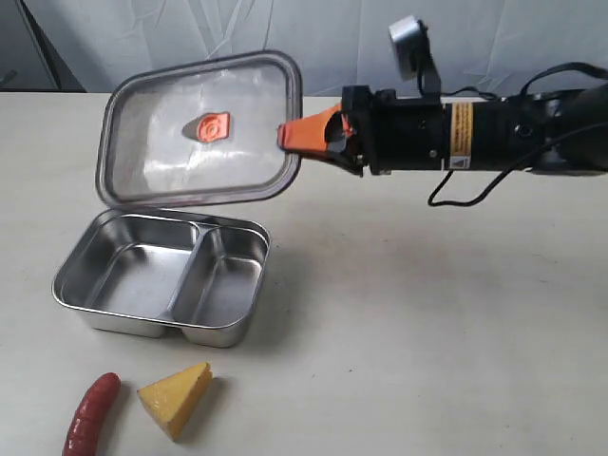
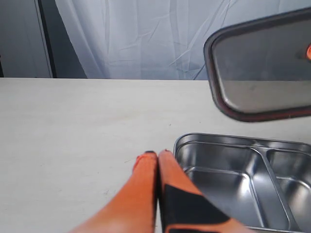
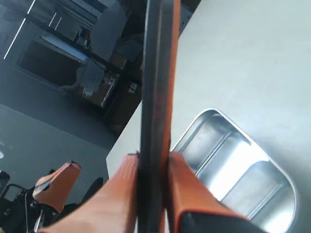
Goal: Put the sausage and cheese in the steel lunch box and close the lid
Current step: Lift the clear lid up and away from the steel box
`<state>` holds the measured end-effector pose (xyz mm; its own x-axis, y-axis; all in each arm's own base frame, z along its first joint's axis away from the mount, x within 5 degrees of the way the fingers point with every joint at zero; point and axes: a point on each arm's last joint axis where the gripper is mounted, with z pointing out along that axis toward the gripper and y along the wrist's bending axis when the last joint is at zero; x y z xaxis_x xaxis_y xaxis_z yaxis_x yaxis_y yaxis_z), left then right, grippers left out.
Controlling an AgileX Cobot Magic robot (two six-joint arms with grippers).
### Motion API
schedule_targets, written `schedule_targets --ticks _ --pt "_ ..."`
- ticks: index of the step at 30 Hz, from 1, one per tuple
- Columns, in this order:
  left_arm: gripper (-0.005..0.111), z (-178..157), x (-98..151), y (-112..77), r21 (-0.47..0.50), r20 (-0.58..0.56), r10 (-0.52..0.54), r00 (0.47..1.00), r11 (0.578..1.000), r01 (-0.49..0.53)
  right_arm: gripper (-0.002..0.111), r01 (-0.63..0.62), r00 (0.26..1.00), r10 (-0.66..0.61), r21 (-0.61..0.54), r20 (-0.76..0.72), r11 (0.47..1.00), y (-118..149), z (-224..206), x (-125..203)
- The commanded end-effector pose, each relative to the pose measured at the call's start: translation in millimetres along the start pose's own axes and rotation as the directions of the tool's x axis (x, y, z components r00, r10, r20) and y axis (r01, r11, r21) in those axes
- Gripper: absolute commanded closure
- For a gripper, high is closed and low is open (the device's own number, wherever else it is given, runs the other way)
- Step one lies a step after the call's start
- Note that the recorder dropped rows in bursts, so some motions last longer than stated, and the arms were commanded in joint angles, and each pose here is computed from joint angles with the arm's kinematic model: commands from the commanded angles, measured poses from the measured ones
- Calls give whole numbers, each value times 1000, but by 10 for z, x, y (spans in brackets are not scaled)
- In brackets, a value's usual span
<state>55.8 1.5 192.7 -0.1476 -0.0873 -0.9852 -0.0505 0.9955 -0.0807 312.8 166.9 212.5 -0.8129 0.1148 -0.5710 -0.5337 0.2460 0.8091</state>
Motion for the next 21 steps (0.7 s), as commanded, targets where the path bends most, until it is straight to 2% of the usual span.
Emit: schedule_targets --ticks 1,2,4,6,8,11,16,20,21 --pt "107 -2 6 -6 11 7 -12 1000 1000 12 109 98 991 -107 105 81 990 131 -278 -230" --pt "107 -2 6 -6 11 7 -12 1000 1000 12 109 127 987 -141 153 82 980 158 -332 -263" --pt "107 -2 6 -6 11 7 -12 1000 1000 12 109 209 971 -234 313 44 927 174 -441 -310" --pt "107 -2 6 -6 11 7 -12 1000 1000 12 109 339 933 -354 483 -63 808 176 -565 -332" --pt "107 -2 6 -6 11 7 -12 1000 1000 12 109 443 888 -432 549 -158 709 222 -630 -336" --pt "107 -2 6 -6 11 7 -12 1000 1000 12 109 486 858 -488 568 -163 665 325 -686 -357" --pt "107 -2 6 -6 11 7 -12 1000 1000 12 109 571 776 -592 640 -217 514 420 -712 -420" --pt "107 -2 6 -6 11 7 -12 1000 1000 12 109 676 663 -665 657 -345 333 409 -693 -432" --pt "107 -2 6 -6 11 7 -12 1000 1000 12 109 714 617 -680 645 -397 271 400 -686 -421"
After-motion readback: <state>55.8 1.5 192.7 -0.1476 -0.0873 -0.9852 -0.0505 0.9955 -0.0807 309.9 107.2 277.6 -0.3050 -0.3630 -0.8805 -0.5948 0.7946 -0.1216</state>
